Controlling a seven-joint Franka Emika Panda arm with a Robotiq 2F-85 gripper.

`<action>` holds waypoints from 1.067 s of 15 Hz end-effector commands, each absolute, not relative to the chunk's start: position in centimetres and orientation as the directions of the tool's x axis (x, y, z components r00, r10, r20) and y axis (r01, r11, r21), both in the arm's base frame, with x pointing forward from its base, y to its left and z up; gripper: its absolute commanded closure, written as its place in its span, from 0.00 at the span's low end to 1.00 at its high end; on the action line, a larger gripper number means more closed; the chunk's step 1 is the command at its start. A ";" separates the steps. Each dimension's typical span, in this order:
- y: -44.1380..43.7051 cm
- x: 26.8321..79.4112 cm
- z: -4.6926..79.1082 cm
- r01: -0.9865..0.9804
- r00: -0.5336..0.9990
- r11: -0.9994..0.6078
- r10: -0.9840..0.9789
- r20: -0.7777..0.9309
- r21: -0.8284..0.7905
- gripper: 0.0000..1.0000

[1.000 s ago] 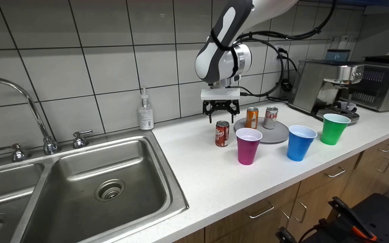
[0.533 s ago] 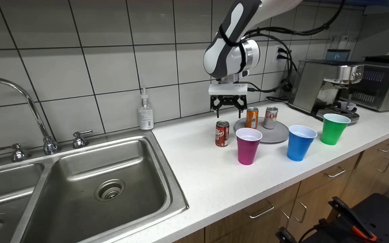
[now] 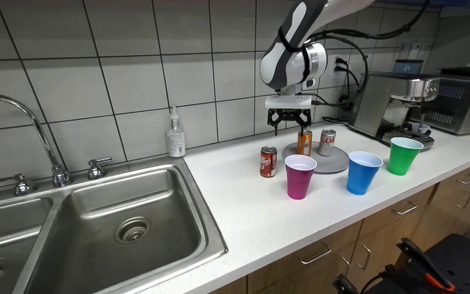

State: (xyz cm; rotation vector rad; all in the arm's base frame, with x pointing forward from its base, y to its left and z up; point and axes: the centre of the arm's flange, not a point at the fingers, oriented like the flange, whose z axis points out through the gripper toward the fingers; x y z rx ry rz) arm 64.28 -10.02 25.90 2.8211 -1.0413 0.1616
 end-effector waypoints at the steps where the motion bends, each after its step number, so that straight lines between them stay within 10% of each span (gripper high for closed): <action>1: -10.2 64.3 25.9 -0.654 0.755 -0.752 -0.640 0.146 0.085 0.00; 16: -10.8 63.6 25.3 -0.659 0.744 -0.750 -0.640 0.190 0.051 0.00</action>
